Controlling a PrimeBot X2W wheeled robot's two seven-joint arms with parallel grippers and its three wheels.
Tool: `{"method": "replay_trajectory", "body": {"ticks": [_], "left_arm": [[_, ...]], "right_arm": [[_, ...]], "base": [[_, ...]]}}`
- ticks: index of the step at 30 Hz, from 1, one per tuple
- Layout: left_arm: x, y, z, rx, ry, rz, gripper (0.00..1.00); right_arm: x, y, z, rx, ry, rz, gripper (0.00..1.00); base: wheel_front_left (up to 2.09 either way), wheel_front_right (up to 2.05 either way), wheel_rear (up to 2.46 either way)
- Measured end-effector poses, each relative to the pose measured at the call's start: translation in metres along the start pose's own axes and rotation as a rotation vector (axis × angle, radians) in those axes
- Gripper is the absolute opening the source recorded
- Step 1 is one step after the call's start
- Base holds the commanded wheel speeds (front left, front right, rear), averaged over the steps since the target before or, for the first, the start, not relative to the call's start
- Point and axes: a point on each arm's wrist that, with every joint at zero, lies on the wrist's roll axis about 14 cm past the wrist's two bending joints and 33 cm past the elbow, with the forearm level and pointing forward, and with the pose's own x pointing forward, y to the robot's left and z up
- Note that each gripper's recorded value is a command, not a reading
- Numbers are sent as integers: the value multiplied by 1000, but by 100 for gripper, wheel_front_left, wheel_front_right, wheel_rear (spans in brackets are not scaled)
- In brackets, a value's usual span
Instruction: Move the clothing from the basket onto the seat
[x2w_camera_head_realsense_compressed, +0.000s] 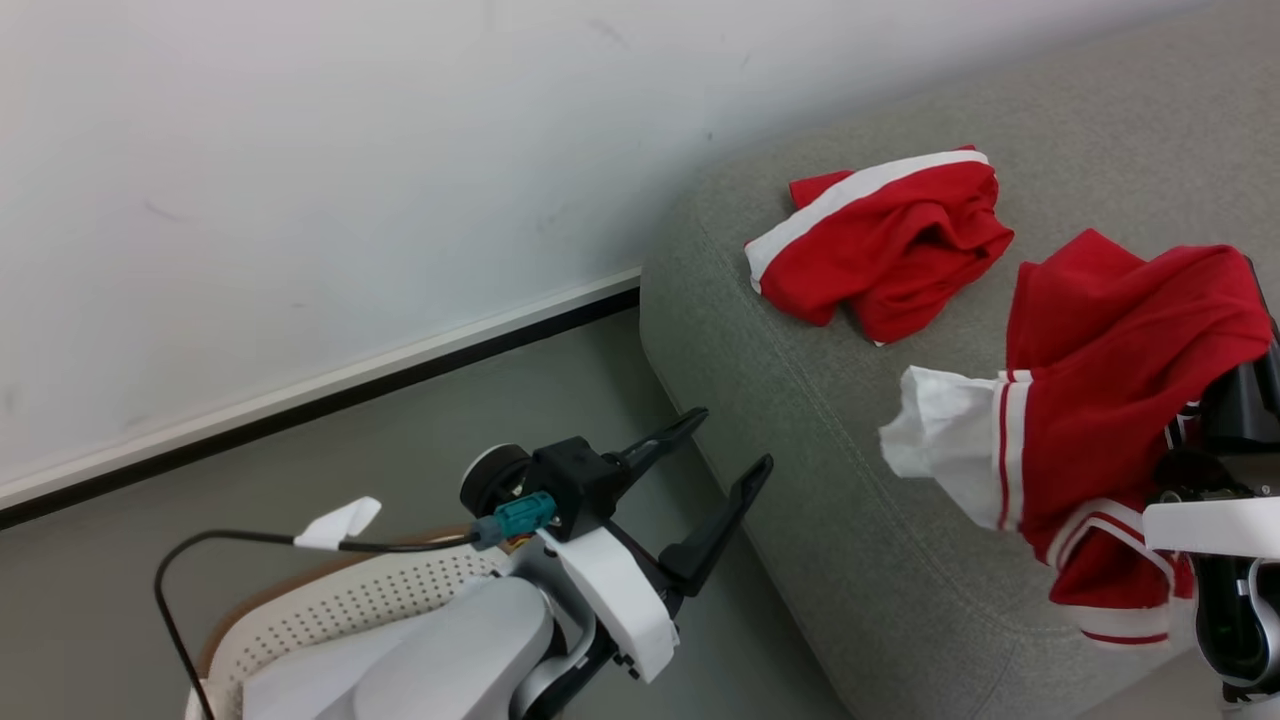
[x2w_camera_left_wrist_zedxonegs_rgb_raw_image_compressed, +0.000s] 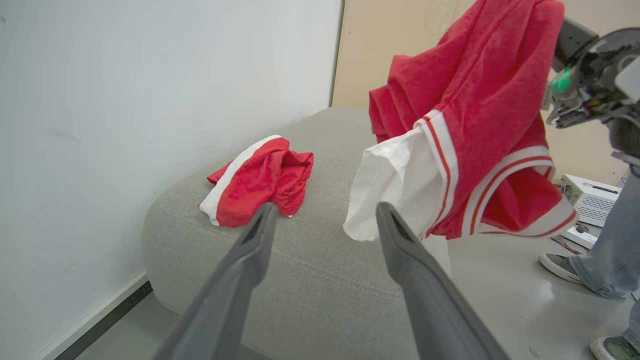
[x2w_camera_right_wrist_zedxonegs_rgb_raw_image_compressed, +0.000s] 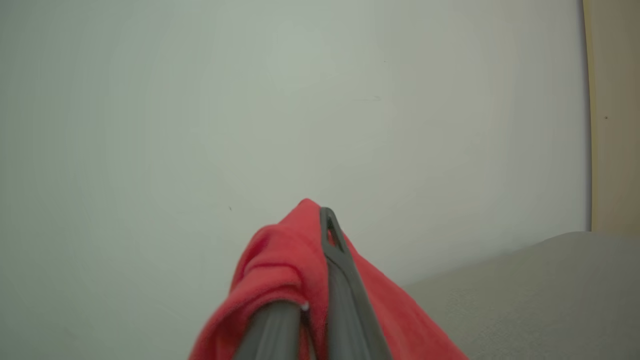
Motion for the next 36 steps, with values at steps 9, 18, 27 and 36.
{"method": "replay_trajectory", "body": {"ticks": [9,18,27,36], "left_arm": [[2,2,-9,-32,2,-15,100],[3,25,-17,-49,-3,-13,100],[-2,65,-38,-78,7,22,100],[-23,116,-71,-100,19,117,100]], "right_arm": [[3,-4,-7,-10,18,-15,0],[54,-14,-15,-73,30,0,0],[120,-53,-41,-170,92,-68,0],[153,-93,-108,-255,236,-160,0]], "base": [[0,0,0],[0,0,0],[0,0,0],[0,0,0]]}}
